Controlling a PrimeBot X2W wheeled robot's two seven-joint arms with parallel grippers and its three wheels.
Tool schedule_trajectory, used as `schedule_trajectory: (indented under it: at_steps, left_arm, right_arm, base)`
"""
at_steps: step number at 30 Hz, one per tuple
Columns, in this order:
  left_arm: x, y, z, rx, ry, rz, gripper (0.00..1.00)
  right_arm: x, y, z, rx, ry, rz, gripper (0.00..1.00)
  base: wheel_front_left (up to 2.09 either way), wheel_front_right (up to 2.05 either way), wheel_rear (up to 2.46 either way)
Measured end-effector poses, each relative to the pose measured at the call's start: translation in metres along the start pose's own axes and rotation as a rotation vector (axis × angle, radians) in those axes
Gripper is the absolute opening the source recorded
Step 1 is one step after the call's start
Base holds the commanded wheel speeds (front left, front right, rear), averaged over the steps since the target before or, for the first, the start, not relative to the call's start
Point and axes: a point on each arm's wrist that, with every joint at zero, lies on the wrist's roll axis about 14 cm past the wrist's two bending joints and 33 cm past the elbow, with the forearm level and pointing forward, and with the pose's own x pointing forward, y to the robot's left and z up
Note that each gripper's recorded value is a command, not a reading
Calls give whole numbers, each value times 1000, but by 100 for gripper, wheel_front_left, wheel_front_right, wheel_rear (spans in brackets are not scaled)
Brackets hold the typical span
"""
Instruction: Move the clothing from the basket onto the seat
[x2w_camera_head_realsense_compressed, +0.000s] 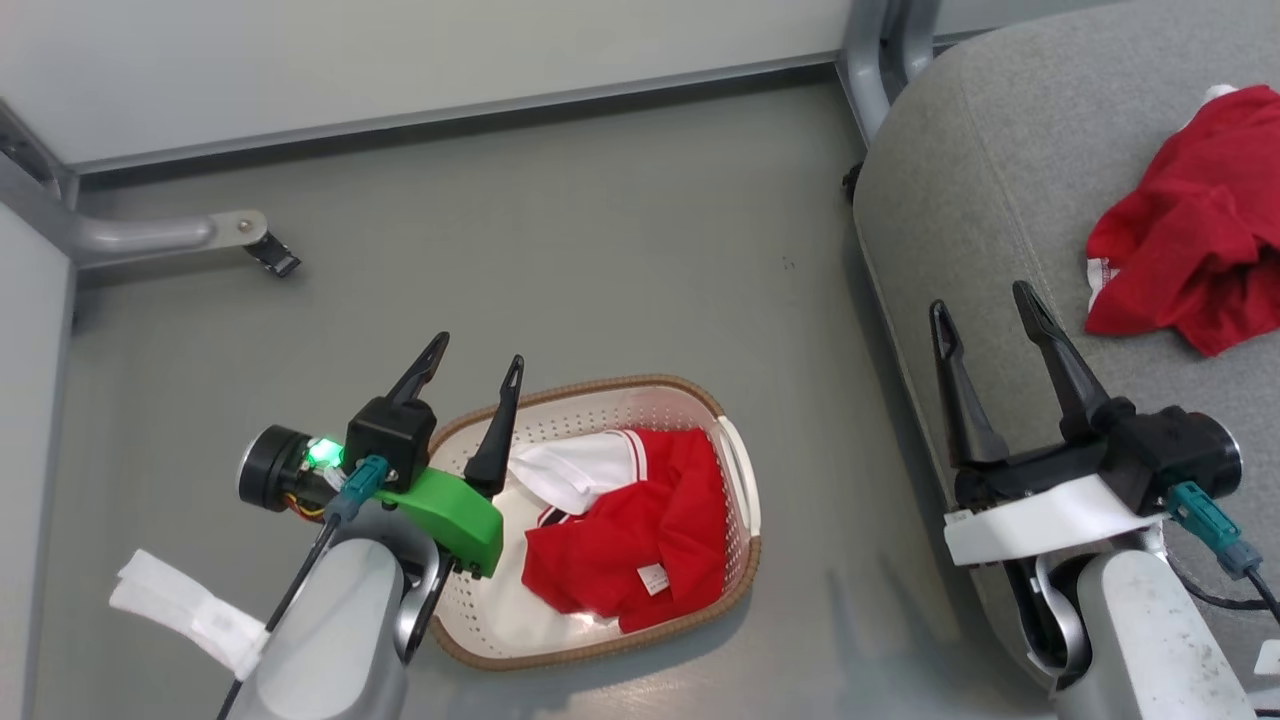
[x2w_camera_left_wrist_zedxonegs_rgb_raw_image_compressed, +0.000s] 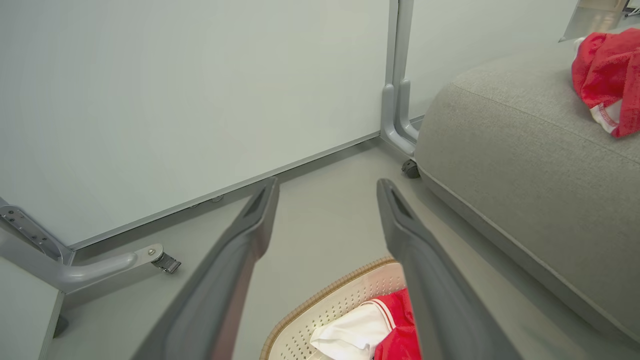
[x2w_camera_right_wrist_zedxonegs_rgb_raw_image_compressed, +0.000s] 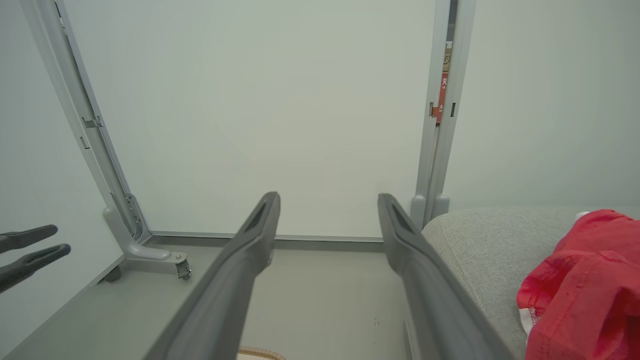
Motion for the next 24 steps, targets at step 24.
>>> schedule_trajectory:
  at_steps: [24]
  left_arm:
    - [75, -46, -200, 217, 533, -424, 100]
  right_arm:
    - [44, -55, -65, -21, 77, -84, 100]
  base:
    - [0, 0, 0]
